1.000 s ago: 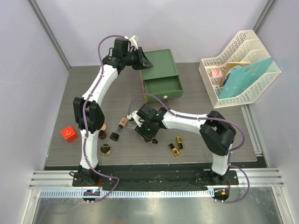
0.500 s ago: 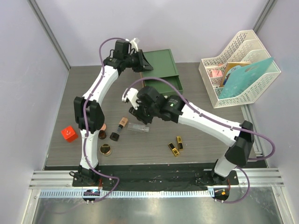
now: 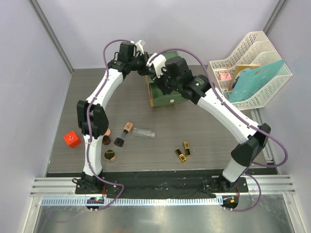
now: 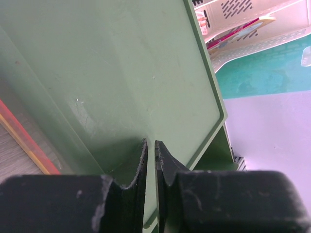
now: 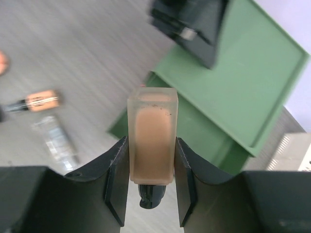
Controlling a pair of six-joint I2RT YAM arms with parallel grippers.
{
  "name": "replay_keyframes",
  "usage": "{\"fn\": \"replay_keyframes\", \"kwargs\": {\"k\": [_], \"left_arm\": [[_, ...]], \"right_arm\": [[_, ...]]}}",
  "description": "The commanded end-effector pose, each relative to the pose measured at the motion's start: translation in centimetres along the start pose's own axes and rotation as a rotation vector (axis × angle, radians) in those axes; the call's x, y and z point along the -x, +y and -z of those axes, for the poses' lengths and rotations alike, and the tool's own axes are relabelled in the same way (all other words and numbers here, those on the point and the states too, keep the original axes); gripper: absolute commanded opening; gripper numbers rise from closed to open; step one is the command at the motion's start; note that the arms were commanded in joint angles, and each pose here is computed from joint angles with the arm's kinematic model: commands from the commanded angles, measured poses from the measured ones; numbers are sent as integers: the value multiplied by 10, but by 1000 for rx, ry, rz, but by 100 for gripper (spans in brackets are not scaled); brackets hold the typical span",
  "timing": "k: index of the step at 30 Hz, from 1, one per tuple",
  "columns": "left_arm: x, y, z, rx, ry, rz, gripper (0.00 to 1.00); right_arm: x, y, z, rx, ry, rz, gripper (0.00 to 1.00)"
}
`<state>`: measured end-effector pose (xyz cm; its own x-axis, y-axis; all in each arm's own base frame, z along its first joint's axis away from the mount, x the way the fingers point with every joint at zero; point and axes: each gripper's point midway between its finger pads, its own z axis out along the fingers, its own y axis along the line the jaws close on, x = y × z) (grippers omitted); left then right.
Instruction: Organize the makeup
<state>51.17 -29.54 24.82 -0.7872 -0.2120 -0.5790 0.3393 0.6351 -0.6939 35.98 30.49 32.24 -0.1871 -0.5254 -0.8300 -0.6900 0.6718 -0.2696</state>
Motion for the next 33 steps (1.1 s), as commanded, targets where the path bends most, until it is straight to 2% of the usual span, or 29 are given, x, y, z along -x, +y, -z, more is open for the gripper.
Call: {"fn": "replay_keyframes", "kwargs": {"k": [1,6,13,16,17,20,23,27,30,33], "left_arm": [[-21,29,-3,86,63,28,11],[-24,33,-3,104,68,37,5],[-22,34,-4,108,64,40,5],[-21,34,-4,112,63,39,6],[-21,34,-4,112,66,40,8],[-19,33,-4,110,61,36,9],[-18,33,-5,109,62,36,9],[-17,32,-5,108,62,36,9],[-17,32,-4,111,63,36,9],[-17,33,-3,112,65,37,9]], "right_arm": [[9,-27,-15,-51,-60,39,1],[-17,-32,-41,-41,-15,37,1],[-32,-24,-59,-1,17,50,3],[-36,-26,-63,-18,34,51,22],[-36,-27,-63,-22,34,48,41],[-37,-31,-67,-45,44,38,62],[-37,-37,-67,-79,51,40,67],[-29,-42,-63,-100,33,32,68],[-5,-42,-47,-79,-38,26,67],[24,-21,-26,28,-142,30,67]]}}
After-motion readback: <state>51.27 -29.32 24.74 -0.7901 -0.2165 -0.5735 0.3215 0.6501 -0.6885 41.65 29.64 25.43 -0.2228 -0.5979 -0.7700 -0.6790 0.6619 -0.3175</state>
